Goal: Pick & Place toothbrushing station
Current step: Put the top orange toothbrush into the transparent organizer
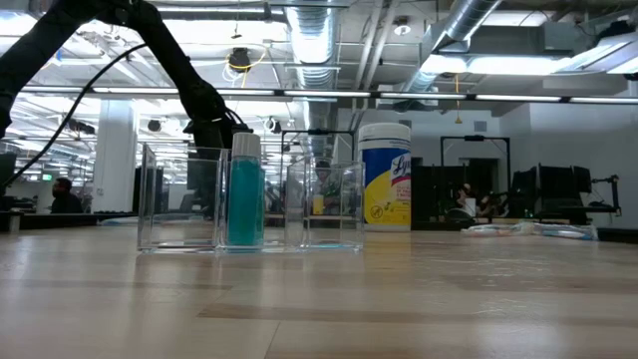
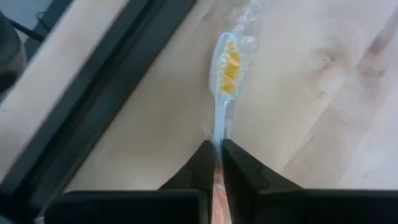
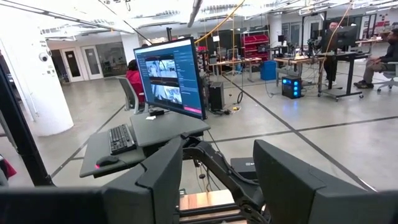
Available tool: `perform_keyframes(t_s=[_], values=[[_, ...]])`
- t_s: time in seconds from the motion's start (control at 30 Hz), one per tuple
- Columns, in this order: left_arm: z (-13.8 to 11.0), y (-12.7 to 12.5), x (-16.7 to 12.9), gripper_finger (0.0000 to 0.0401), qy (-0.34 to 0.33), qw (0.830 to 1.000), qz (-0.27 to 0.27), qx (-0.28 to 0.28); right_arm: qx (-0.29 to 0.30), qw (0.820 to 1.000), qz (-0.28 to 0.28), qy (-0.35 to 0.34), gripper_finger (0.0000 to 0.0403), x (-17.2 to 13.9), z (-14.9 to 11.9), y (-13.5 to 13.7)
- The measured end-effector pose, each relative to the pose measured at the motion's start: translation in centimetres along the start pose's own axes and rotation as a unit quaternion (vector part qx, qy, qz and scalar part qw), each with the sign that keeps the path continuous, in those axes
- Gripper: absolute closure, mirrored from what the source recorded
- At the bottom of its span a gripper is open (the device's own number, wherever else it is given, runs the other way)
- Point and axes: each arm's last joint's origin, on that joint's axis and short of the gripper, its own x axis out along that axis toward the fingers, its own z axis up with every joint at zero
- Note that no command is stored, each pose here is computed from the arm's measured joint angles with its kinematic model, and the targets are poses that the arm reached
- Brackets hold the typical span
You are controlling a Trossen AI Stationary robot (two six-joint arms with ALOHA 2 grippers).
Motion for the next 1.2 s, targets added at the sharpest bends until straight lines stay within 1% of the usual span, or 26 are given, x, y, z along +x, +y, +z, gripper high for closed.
perform_keyframes(t_s=[0.13, 0.2, 0.27, 0.3, 0.37, 0.43, 0.5, 0.57, 0.7, 0.77, 0.87, 0.97, 1.03, 1.1, 1.13, 1.2], values=[[0.0, -0.1, -0.4, 0.0391, -0.005, 1.0, -0.009, 0.0, -0.002, 1.0, 0.0, 0.0, 0.0214, 0.0, 0.0, 0.0], [0.1, -0.2, -0.9, 0.0394, -0.019, 1.0, -0.015, 0.001, -0.002, 1.0, 0.0, 0.0, 0.0214, 0.0, 0.0, 0.0], [0.2, -0.2, -1.6, 0.0395, -0.034, 0.999, -0.028, -0.012, -0.004, 1.0, 0.0, 0.0, 0.0214, 0.0, 0.0, 0.0], [0.5, -0.3, -2.4, 0.0395, -0.055, 0.998, -0.033, -0.019, -0.007, 1.0, 0.0, 0.0, 0.0214, 0.0, 0.0, 0.0], [1.5, -0.3, -4.8, 0.0395, -0.12, 0.991, -0.046, -0.029, -0.014, 1.0, 0.0, 0.0, 0.0214, 0.0, 0.0, 0.0], [1.8, -0.5, -7.0, 0.0396, -0.169, 0.983, -0.061, -0.044, -0.022, 1.0, 0.0, 0.0, 0.0214, 0.0, 0.0, 0.0], [2.2, -1.0, -9.3, 0.0396, -0.223, 0.971, -0.074, -0.039, -0.028, 1.0, 0.0, 0.0, 0.0214, 0.0, 0.0, 0.0], [2.5, -1.8, -12.7, 0.0396, -0.296, 0.951, -0.082, -0.036, -0.036, 0.999, -0.003, 0.0, 0.0214, -0.1, 0.0, -0.2], [2.4, -3.9, -19.5, 0.0397, -0.431, 0.896, -0.108, -0.024, -0.041, 0.999, -0.012, 0.0, 0.0214, -0.4, 0.1, -0.7], [1.9, -5.3, -23.0, 0.0399, -0.502, 0.858, -0.104, -0.013, -0.042, 0.999, -0.005, 0.001, 0.0214, -0.7, 0.1, -1.0], [0.5, -7.7, -28.1, 0.04, -0.601, 0.793, -0.097, 0.003, -0.049, 0.999, 0.009, 0.002, 0.0214, -1.0, 0.2, -1.3], [-1.4, -10.5, -31.5, 0.04, -0.658, 0.746, -0.1, 0.0, -0.056, 0.998, 0.02, 0.003, 0.0214, -1.1, 0.2, -1.4], [-2.8, -12.6, -33.2, 0.04, -0.684, 0.722, -0.102, 0.011, -0.06, 0.998, 0.032, 0.004, 0.0214, -1.1, 0.2, -1.3], [-4.1, -14.6, -34.4, 0.04, -0.701, 0.704, -0.109, 0.021, -0.064, 0.997, 0.043, 0.004, 0.0214, -1.1, 0.2, -1.2], [-4.6, -15.6, -34.7, 0.04, -0.705, 0.699, -0.118, 0.023, -0.064, 0.997, 0.044, 0.003, 0.0214, -1.1, 0.2, -1.2], [-5.5, -17.5, -34.6, 0.04, -0.707, 0.694, -0.13, 0.025, -0.065, 0.996, 0.054, 0.003, 0.0214, -1.1, 0.2, -1.2]])
